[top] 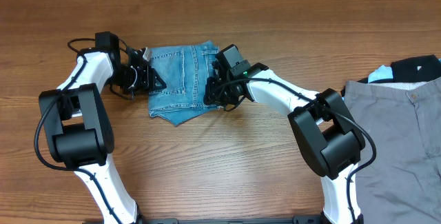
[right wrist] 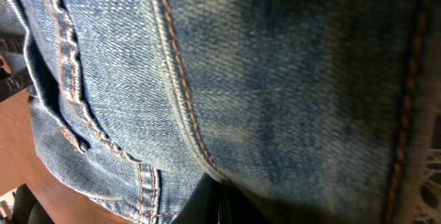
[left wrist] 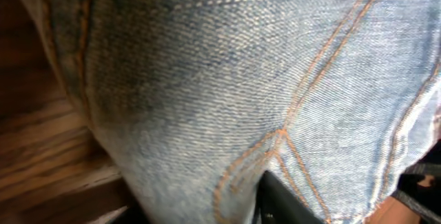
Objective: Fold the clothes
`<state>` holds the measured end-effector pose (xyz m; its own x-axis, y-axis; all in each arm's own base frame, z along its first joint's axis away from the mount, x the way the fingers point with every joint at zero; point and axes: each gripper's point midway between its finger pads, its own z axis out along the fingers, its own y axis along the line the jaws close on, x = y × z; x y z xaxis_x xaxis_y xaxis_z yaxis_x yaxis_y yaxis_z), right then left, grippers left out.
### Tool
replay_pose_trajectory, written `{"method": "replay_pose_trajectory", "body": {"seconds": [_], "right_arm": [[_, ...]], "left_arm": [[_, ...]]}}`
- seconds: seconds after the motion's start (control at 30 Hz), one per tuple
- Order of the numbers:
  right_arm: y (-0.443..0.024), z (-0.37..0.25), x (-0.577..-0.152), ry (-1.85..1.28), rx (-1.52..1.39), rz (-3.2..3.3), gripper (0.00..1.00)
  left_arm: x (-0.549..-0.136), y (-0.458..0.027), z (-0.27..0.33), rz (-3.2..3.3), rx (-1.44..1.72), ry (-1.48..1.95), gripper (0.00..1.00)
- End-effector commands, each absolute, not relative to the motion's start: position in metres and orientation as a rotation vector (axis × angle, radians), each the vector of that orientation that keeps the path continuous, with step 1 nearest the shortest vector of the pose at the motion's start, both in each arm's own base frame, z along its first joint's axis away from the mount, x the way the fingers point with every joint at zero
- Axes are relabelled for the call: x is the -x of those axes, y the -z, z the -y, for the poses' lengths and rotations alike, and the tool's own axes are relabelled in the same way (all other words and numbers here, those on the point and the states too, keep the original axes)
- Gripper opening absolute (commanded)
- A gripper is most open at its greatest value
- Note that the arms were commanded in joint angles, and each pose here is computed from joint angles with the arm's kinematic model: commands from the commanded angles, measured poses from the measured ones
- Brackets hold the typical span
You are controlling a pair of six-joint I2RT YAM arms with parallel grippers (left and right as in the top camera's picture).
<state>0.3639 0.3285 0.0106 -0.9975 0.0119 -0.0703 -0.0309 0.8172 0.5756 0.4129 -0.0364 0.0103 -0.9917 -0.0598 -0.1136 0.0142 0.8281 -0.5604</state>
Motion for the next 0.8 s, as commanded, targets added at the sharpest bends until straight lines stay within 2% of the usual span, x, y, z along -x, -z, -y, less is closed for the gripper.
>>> {"method": "replay_pose_trajectory", "body": {"seconds": [0.0,0.13,0.27,0.4,0.6,0.77], "right_arm": [[0.013,-0.313,-0.363,-0.797,-0.033,-2.971,0.04],[0.014,-0.312,-0.361,-0.790,-0.037,-2.985,0.04],[0.007,-0.309,-0.356,-0.802,-0.045,-3.007,0.04],[-0.024,-0.300,-0.356,-0.809,-0.069,-3.003,0.04],[-0.106,-0.274,-0.366,-0.780,-0.037,-2.882,0.04],[-0.154,-0.250,-0.366,-0.753,-0.045,-2.785,0.04]], "left_arm": [[-0.395,0.001,0.061,-2.894,-0.027,1.041,0.21],[-0.394,-0.003,0.066,-2.860,-0.080,1.092,0.04],[-0.394,-0.005,0.063,-2.862,-0.068,1.094,0.04],[-0.405,-0.016,0.037,-2.830,0.044,1.075,0.04],[-0.437,-0.051,-0.043,-2.678,0.321,1.018,0.04],[-0.450,-0.062,-0.112,-2.536,0.570,0.951,0.04]]}}
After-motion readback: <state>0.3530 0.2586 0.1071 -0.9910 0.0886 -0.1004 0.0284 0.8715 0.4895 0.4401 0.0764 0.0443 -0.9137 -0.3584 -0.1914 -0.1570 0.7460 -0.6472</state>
